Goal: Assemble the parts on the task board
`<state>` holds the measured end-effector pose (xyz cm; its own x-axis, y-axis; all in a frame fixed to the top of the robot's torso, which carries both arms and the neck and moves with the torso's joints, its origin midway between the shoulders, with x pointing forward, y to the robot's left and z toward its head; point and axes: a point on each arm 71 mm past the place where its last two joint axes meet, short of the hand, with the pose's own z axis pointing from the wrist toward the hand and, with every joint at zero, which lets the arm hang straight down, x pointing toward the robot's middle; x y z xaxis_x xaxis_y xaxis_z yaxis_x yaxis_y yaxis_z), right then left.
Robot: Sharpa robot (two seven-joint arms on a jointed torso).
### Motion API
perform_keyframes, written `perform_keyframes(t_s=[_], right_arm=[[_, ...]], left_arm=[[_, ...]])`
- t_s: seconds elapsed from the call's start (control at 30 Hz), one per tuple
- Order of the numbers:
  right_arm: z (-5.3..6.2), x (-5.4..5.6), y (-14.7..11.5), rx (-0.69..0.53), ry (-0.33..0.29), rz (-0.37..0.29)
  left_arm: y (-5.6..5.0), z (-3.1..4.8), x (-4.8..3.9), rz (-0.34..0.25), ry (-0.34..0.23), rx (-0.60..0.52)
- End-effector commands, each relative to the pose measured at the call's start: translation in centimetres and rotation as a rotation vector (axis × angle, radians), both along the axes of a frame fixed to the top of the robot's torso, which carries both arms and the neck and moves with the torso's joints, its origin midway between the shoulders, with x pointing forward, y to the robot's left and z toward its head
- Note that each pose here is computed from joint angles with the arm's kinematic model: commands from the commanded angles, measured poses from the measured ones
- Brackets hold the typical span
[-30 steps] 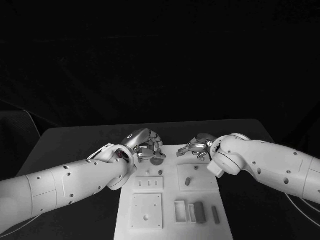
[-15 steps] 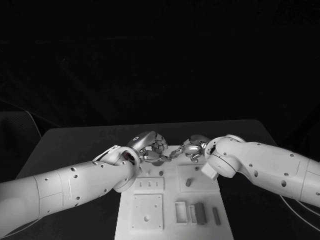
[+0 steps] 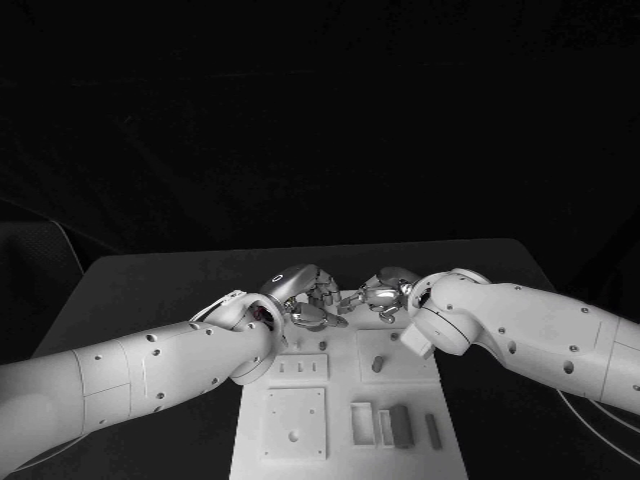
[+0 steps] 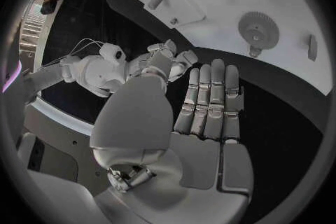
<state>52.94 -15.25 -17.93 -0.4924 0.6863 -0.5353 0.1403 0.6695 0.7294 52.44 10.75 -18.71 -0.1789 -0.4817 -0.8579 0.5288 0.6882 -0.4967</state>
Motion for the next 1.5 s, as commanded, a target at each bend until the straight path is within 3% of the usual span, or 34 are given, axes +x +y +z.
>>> perform_keyframes(t_s=[0.03,1.5], right_arm=[[0.07,-0.02,0.2,0.014,-0.004,0.007],[0.13,-0.55,1.13,0.018,0.008,0.043]], left_arm=[[-0.32,0.05,-0.12,-0.022,0.01,-0.019],[-0.88,-0.47,-0.1,-0.031,0.074,0.014]])
